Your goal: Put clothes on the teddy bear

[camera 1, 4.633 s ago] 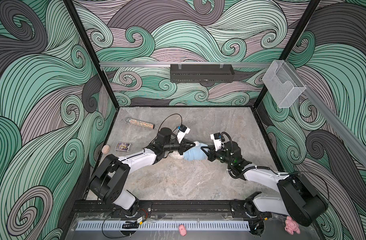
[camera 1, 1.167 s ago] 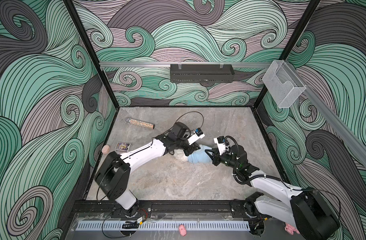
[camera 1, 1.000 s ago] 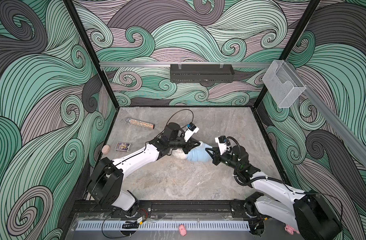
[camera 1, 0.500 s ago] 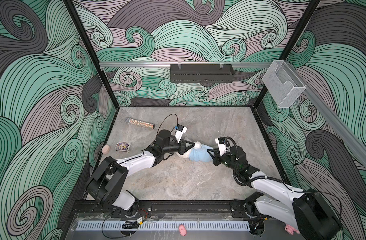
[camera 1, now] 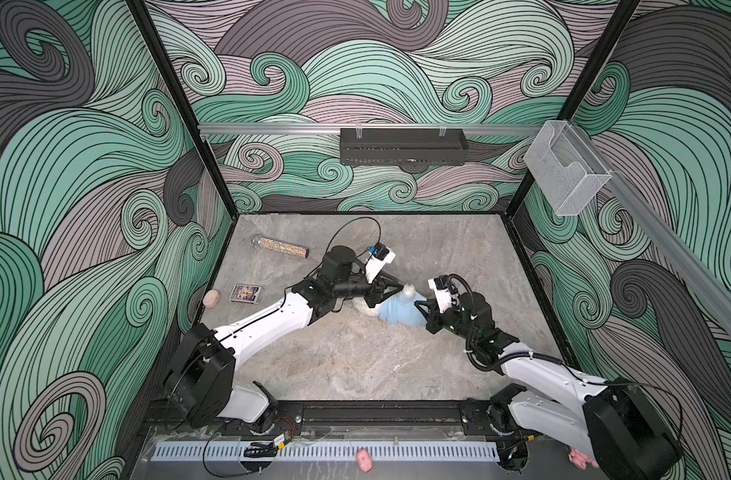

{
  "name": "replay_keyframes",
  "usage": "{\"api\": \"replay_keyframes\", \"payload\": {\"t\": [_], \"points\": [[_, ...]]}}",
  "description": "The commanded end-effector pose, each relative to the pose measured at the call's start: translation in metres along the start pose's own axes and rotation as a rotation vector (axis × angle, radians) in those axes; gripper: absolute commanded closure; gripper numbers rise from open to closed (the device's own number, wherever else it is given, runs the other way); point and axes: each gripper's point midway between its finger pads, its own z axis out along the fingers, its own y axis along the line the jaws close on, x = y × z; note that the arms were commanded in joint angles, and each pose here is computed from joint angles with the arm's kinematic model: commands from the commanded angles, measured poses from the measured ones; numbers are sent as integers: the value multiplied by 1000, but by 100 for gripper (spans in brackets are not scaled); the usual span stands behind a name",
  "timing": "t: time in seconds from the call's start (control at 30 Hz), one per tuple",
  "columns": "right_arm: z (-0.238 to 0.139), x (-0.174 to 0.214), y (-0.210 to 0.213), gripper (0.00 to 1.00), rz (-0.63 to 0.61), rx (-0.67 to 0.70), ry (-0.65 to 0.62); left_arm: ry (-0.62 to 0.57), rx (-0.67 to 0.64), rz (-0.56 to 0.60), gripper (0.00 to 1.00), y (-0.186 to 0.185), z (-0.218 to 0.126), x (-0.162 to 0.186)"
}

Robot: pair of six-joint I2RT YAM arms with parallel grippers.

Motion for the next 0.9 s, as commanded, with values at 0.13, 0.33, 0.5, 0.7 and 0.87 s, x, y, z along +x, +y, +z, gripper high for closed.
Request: {"api": "replay_keyframes", "payload": {"t": [0.13, 0.33, 0.5, 0.7, 0.87], "points": [[2, -18, 16, 99, -12, -82, -72, 238, -22, 155, 66, 9, 38, 33], [3, -16, 17, 99, -17, -85, -69, 386, -76, 184, 66, 27, 44, 55], [4, -14, 17, 99, -15, -89, -63, 400, -68, 181, 69, 27, 47, 57], [5, -15, 19, 100, -20, -94, -64, 425, -71, 170, 68, 29, 48, 57], [6, -14, 20, 100, -24, -98, -61, 382, -85, 116, 68, 27, 47, 37]]}}
